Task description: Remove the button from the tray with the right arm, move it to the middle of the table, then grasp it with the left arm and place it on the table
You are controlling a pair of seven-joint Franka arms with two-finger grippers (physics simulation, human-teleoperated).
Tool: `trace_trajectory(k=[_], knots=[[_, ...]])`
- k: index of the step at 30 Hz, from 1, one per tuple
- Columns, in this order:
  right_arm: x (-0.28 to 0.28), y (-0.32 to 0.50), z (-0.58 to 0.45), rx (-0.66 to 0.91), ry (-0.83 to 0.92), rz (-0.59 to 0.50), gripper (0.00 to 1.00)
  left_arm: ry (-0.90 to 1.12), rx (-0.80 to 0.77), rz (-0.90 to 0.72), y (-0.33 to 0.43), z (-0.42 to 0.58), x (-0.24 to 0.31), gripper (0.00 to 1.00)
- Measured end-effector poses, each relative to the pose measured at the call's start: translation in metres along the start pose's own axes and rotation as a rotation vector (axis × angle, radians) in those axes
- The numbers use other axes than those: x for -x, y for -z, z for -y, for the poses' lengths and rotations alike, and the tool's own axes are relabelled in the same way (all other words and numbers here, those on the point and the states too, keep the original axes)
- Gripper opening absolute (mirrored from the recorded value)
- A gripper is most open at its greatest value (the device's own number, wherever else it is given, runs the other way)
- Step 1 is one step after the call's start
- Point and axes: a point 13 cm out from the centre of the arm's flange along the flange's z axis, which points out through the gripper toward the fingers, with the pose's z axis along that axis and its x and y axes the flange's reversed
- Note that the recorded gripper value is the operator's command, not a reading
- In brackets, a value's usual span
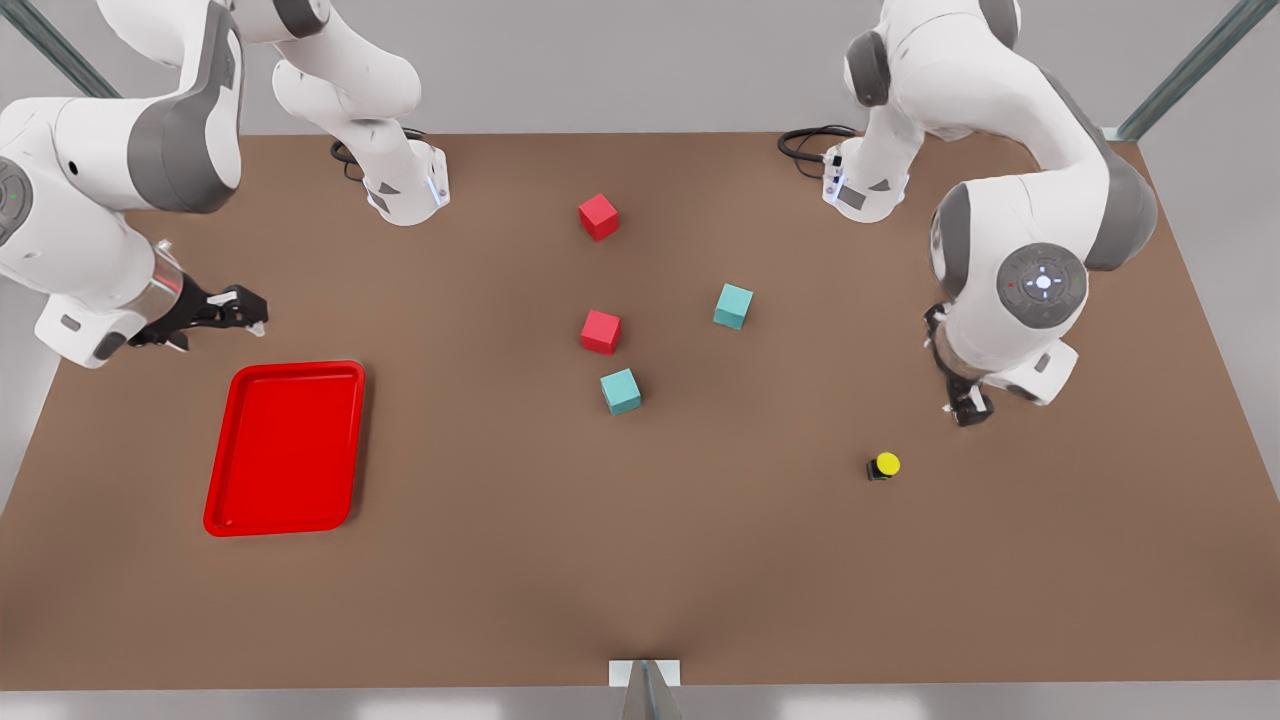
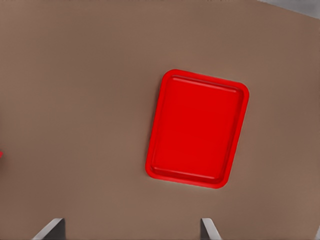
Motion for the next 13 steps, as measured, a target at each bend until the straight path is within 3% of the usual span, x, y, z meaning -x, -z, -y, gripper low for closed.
trace_trajectory(k=[3, 7, 13], knots=[[0.008, 0.003, 0.0, -0.014, -0.004, 0.03, 1.0, -0.403, -0.015, -0.158, 0.046, -0.065, 0.029, 1.0], [0.013, 0.004, -0.002, -0.018, -0.007, 0.049, 1.0, -0.699, -0.02, -0.088, 0.034, -0.09, 0.058, 1.0], [0.018, 0.003, -0.007, -0.018, -0.023, 0.059, 1.0, -1.114, -0.027, -0.053, 0.027, -0.089, 0.027, 1.0]])
